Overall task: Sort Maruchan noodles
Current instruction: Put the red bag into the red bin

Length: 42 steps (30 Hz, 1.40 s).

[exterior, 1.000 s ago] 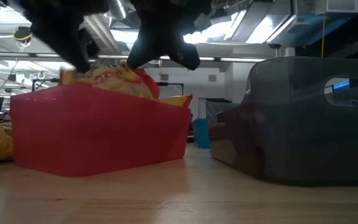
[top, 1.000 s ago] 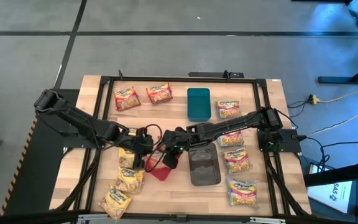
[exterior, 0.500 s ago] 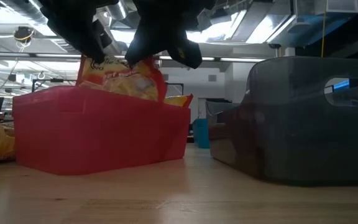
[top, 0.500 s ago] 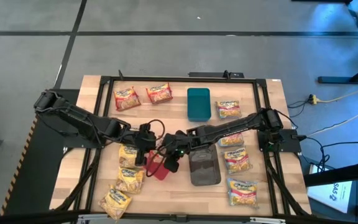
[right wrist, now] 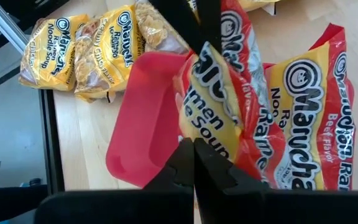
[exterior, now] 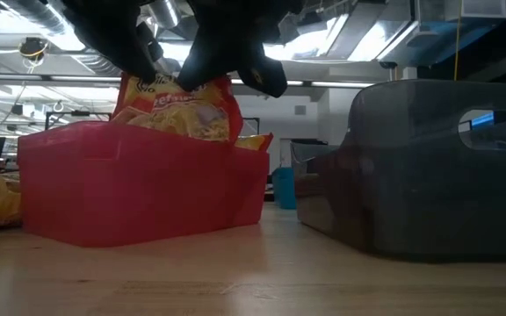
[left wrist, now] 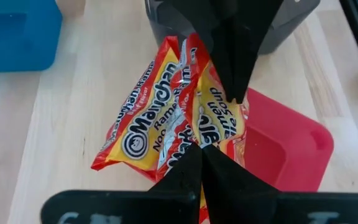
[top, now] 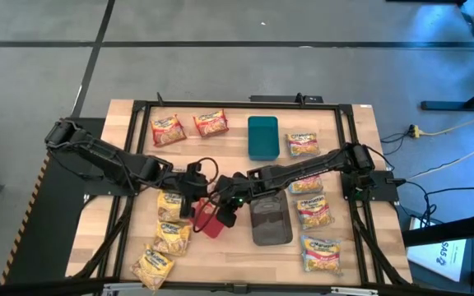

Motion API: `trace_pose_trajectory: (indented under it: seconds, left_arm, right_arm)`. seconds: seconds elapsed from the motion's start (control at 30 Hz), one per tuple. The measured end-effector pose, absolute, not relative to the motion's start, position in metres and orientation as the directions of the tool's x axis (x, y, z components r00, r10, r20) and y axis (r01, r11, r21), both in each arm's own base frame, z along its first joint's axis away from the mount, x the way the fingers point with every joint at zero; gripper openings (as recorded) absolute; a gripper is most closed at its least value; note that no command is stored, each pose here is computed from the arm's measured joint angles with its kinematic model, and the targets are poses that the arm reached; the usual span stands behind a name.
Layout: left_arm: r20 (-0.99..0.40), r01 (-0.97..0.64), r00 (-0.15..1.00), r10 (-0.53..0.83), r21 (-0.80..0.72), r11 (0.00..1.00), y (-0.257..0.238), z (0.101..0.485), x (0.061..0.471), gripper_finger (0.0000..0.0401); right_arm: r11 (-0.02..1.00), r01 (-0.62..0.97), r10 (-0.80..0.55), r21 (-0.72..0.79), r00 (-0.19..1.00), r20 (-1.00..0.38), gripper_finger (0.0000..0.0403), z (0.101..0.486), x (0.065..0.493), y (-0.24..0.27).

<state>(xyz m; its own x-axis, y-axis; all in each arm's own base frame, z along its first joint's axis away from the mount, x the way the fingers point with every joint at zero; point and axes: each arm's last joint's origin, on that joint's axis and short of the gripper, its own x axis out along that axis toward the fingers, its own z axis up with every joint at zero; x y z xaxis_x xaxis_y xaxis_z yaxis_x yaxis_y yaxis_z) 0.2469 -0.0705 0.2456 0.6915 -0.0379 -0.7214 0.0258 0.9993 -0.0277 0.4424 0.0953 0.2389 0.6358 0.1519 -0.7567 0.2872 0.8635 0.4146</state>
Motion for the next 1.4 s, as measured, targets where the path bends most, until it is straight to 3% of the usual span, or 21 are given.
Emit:
trace_pose_trajectory:
  seconds: [0.57,0.97,1.23,1.4]
  left_arm:
    - [-0.732,0.010,0.681,-0.014,-0.009,1.000,-0.066,0.244,0.248,0.0049]
    - [-0.726,-0.017,0.687,0.016,0.006,1.000,-0.063,0.244,0.249,0.0055]
    - [-0.720,-0.128,0.681,0.132,0.061,0.990,-0.055,0.250,0.240,0.0055]
    - [-0.675,-0.214,0.708,0.208,0.075,0.974,-0.049,0.264,0.228,0.0055]
  right_arm:
    - [0.834,0.322,0.210,0.448,0.565,-0.798,0.0000,0.208,0.450,0.100]
    - [0.840,0.325,0.220,0.435,0.528,-0.820,0.0000,0.197,0.449,0.108]
    - [0.899,0.267,0.107,0.348,0.636,-0.764,0.0000,0.236,0.455,0.109]
    - [0.942,0.300,-0.101,0.151,0.683,-0.723,0.0000,0.271,0.458,0.103]
